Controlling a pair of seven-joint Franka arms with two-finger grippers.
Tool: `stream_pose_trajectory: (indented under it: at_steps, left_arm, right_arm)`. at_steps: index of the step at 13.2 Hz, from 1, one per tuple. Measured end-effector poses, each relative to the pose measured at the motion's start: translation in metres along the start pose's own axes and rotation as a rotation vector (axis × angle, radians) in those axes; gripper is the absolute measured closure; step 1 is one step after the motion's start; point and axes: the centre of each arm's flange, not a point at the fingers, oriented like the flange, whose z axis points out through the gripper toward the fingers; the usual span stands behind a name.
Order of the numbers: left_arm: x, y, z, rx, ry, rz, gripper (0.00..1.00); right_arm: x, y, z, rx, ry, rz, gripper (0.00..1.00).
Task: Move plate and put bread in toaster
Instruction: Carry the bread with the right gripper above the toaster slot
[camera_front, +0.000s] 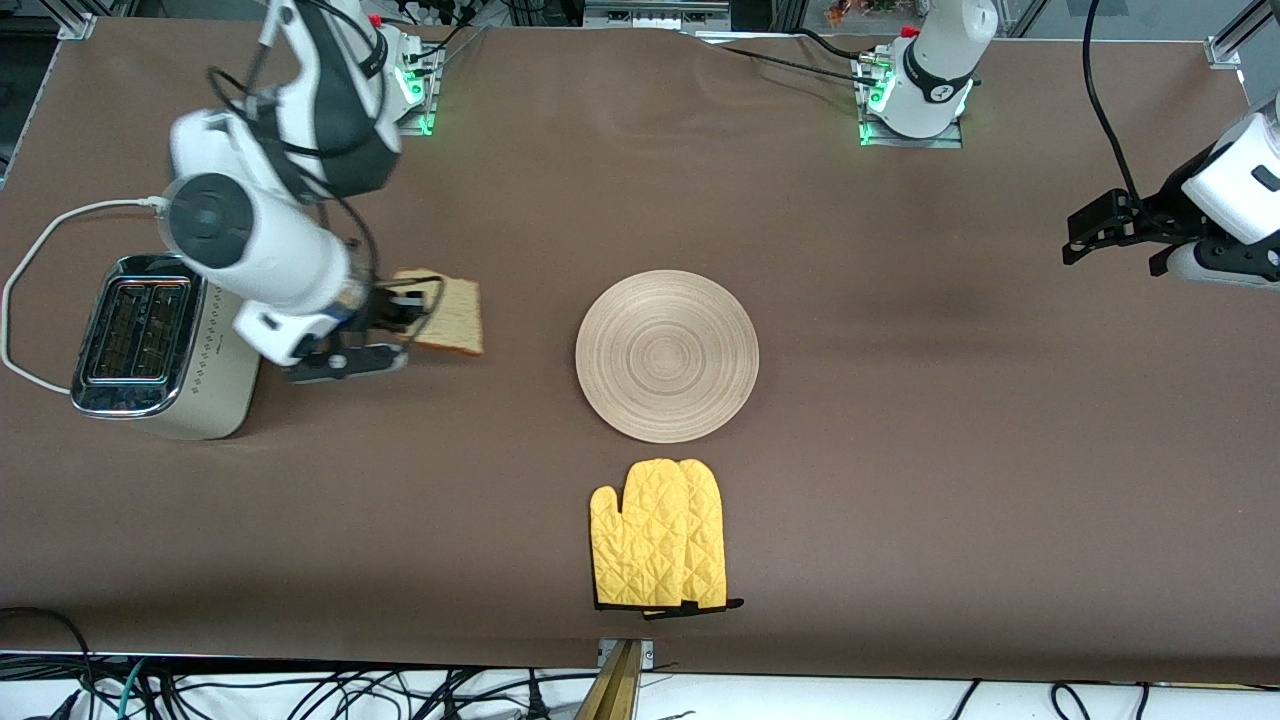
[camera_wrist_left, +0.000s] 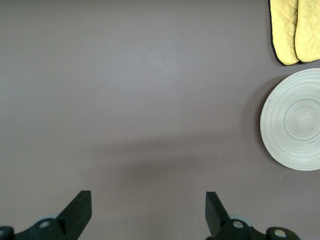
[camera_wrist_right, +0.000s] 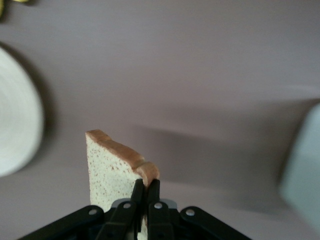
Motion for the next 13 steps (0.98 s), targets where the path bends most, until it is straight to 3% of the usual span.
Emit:
stream_pose_trajectory:
  at_steps: [5, 8, 13]
  left_arm:
    - [0.001, -0.001, 0.002, 0.000, -0.004, -0.002, 0.00]
    - [0.001, -0.001, 0.003, 0.000, -0.004, -0.002, 0.00]
    - [0.002, -0.001, 0.003, 0.000, -0.005, -0.003, 0.00]
  right_arm:
    - [-0.032, 0.175, -0.038, -0.167, -0.062, -0.073, 0.94]
    - [-0.042, 0.205, -0.059, -0.296, -0.098, -0.063, 0.94]
    - [-0.058, 0.281, -0.037, -0.320, -0.175, 0.002, 0.94]
